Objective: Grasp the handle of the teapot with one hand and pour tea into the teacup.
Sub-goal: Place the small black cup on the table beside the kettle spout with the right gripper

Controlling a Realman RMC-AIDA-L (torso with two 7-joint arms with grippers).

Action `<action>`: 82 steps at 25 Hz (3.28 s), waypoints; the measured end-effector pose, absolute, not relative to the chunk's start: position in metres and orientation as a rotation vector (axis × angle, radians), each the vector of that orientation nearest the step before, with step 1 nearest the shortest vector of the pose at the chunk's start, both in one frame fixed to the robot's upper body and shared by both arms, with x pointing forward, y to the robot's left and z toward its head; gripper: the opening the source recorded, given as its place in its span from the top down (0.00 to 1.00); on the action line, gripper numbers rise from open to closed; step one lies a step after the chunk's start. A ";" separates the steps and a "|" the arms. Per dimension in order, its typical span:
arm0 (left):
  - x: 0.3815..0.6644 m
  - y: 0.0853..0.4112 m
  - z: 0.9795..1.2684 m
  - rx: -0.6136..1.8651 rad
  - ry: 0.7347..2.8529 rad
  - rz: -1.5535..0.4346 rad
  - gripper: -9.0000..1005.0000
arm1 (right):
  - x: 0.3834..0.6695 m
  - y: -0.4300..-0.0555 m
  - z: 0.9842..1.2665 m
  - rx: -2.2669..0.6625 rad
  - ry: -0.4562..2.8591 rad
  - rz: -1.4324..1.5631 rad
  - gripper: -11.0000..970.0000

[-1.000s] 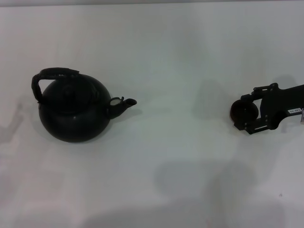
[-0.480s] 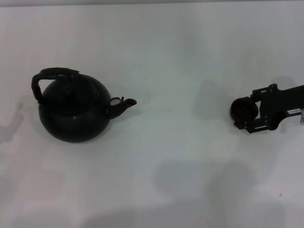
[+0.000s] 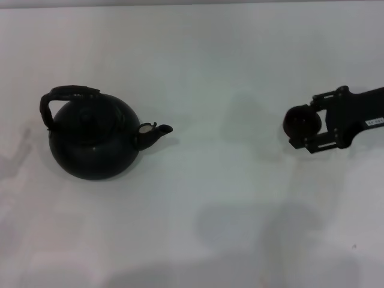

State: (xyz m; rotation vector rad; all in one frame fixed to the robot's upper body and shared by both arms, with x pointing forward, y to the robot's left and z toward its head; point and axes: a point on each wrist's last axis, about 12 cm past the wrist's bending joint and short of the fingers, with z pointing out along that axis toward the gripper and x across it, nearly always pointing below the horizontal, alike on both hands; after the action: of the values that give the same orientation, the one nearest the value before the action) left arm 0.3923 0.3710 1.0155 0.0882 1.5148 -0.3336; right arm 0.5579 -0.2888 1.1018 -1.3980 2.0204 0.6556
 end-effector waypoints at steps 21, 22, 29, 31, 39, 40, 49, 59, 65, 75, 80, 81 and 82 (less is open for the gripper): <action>0.401 0.365 1.017 0.103 1.501 -0.364 0.22 | 0.570 -0.197 1.105 -1.625 1.848 0.726 0.26; 0.401 0.365 1.017 0.103 1.502 -0.365 0.22 | 0.571 -0.194 1.104 -1.631 1.851 0.714 0.26; 0.401 0.364 1.017 0.105 1.505 -0.368 0.22 | 0.567 -0.174 1.091 -1.683 1.858 0.652 0.26; 0.400 0.365 1.016 0.104 1.506 -0.367 0.22 | 0.567 -0.171 1.088 -1.684 1.859 0.646 0.26; 0.399 0.365 1.016 0.104 1.508 -0.364 0.22 | 0.566 -0.168 1.082 -1.675 1.862 0.618 0.26; 0.399 0.365 1.016 0.105 1.507 -0.365 0.22 | 0.565 -0.168 1.081 -1.679 1.862 0.613 0.26; 0.399 0.363 1.015 0.101 1.509 -0.370 0.22 | 0.566 -0.170 1.066 -1.694 1.894 0.538 0.26; 0.399 0.363 1.015 0.103 1.510 -0.370 0.22 | 0.567 -0.170 1.064 -1.683 1.895 0.515 0.26; 0.399 0.363 1.015 0.103 1.510 -0.369 0.22 | 0.566 -0.170 1.065 -1.686 1.898 0.523 0.26; 0.399 0.365 1.016 0.106 1.510 -0.364 0.22 | 0.566 -0.172 1.062 -1.672 1.919 0.529 0.26; 0.399 0.365 1.016 0.106 1.510 -0.364 0.22 | 0.567 -0.172 1.061 -1.664 1.922 0.525 0.25; 0.399 0.365 1.016 0.106 1.510 -0.364 0.22 | 0.567 -0.172 1.062 -1.662 1.923 0.526 0.25; 0.399 0.365 1.016 0.107 1.510 -0.363 0.22 | 0.568 -0.172 1.062 -1.658 1.925 0.525 0.25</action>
State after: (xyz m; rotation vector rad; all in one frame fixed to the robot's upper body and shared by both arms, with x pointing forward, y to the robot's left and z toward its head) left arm 0.3986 0.3653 1.0158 0.1066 1.5100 -0.3629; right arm 0.5675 -0.1719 1.0617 -1.6579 1.9245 0.5249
